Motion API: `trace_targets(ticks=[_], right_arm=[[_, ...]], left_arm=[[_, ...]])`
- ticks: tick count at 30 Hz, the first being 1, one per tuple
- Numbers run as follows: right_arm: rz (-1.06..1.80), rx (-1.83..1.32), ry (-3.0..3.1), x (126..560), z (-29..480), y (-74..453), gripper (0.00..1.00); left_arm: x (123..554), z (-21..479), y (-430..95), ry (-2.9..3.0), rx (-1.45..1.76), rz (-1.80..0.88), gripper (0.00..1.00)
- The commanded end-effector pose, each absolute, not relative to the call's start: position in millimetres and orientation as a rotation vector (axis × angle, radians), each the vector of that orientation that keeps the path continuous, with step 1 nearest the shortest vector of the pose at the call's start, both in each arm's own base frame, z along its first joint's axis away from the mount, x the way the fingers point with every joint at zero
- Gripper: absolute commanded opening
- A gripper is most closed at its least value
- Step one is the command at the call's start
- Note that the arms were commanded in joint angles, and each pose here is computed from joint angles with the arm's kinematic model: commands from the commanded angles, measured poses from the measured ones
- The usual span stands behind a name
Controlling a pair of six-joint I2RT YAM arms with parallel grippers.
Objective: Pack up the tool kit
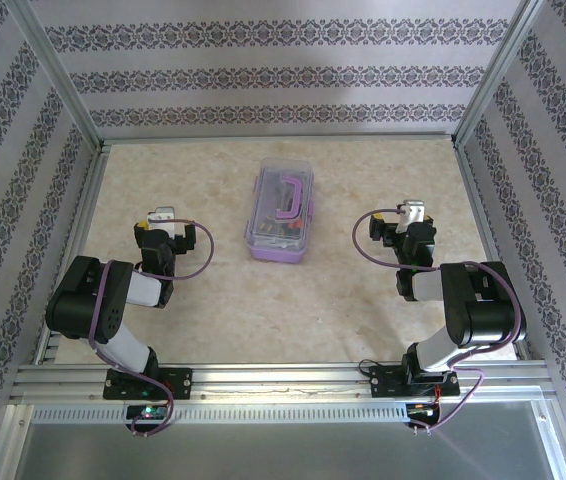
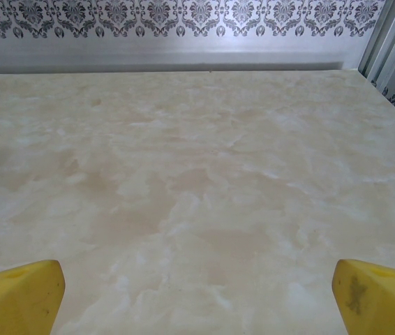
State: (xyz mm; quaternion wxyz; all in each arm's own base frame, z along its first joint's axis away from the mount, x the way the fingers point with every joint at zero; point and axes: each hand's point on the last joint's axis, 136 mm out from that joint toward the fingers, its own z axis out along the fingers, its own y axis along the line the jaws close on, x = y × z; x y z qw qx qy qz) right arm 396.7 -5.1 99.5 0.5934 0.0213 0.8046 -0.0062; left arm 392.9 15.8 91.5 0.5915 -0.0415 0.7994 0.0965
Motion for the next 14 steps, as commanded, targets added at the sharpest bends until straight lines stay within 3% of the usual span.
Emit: trace_targets(ticks=[1, 14], right_arm=[[0.009, 0.056, 1.842, 398.1, 108.4, -2.3, 0.98], [0.007, 0.056, 1.842, 398.1, 108.4, -2.4, 0.98]], left_arm=[[392.9, 94.8, 21.7, 1.855, -0.126, 0.227, 0.99], [393.9, 92.9, 22.2, 1.867, -0.124, 0.208, 0.99]])
